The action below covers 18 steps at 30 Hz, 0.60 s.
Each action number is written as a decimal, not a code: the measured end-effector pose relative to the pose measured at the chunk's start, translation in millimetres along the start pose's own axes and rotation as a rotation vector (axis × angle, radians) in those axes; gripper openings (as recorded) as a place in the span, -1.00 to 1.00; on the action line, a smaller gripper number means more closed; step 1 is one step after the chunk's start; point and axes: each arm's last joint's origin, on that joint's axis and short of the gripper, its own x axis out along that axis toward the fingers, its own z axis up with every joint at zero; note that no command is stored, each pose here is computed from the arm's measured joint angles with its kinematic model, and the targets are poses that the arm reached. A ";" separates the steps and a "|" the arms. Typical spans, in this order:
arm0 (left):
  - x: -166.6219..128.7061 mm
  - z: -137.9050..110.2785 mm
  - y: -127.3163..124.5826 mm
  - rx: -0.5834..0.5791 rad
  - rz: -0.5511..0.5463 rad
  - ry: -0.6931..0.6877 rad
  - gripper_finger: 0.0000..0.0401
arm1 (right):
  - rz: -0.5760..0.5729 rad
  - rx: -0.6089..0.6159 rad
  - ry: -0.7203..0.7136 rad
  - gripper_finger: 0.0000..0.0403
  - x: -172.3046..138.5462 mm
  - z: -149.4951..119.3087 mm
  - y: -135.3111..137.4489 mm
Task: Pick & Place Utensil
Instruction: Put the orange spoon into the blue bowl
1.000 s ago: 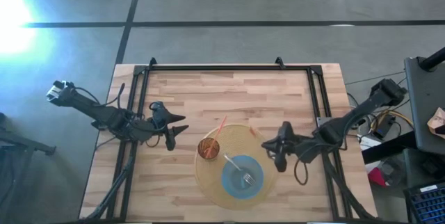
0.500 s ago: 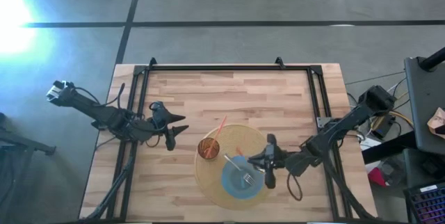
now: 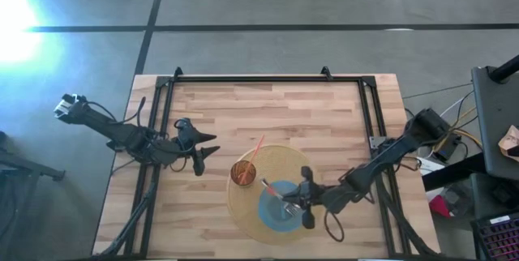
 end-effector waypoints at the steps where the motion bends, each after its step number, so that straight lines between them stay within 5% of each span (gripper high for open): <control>1: 0.0 0.0 0.0 0.000 0.000 0.000 -0.10 | 0.006 0.004 0.008 -0.94 1.1 -1.2 -0.1; 18: -0.1 0.2 -0.2 -0.017 0.000 -0.003 -0.10 | 0.059 -0.031 0.133 -0.94 31.9 -25.6 -14.3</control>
